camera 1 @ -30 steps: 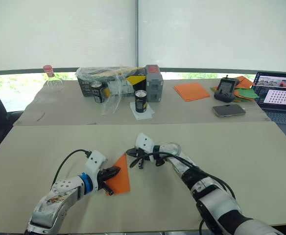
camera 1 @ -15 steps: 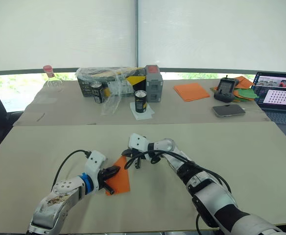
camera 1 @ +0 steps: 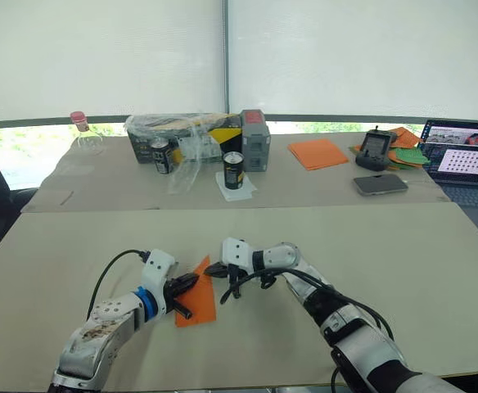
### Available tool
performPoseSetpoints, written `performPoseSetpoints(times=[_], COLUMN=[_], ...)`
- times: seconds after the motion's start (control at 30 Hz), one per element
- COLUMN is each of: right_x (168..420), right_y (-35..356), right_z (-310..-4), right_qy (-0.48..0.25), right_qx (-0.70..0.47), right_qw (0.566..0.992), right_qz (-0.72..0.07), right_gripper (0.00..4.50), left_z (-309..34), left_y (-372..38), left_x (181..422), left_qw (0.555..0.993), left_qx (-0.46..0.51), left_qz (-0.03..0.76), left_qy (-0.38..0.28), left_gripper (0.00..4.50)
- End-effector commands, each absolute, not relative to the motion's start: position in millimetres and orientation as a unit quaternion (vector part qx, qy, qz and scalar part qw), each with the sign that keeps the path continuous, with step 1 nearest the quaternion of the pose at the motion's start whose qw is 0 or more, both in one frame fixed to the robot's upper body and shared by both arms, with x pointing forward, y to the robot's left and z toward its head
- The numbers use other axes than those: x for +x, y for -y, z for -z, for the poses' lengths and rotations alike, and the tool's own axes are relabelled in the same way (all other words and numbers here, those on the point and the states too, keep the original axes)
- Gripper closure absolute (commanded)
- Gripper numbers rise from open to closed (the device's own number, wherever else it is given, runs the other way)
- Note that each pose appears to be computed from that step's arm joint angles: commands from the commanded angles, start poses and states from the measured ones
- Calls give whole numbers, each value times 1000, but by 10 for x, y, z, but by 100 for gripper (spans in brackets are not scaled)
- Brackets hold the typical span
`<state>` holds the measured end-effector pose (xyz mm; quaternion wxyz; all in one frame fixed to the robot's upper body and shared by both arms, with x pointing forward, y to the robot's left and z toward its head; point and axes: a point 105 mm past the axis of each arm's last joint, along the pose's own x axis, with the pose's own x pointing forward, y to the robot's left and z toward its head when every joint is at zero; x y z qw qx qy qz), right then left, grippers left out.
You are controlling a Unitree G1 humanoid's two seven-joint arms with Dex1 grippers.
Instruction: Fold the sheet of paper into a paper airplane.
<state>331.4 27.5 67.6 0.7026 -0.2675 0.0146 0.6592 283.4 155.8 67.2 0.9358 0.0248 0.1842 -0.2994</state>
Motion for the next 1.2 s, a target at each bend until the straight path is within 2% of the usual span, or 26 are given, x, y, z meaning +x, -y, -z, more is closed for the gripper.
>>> performPoseSetpoints(times=[0.03,0.37,0.7,0.93,1.2], right_x=[3095,2719,2380,2266,2126], right_y=[-188,-81,-24,109,163], right_z=[-296,-163,-49,43,53], right_qy=[-82,-106,-129,-149,-152], right_qx=[-283,-285,-276,-280,-306], right_qw=[662,618,595,586,548], right_qz=[-689,-725,-743,-745,-763], right_gripper=[450,450,450,450,450], left_z=[-568,-584,-528,-543,-517], left_y=[-1605,-1560,-1550,-1556,-1560], left_x=[2813,2825,2764,2769,2769], left_qw=[934,930,925,924,922], left_qx=[30,31,27,29,29], left_qz=[289,302,308,310,312], left_qy=[-208,-209,-222,-222,-226], left_gripper=[448,448,448,448,448])
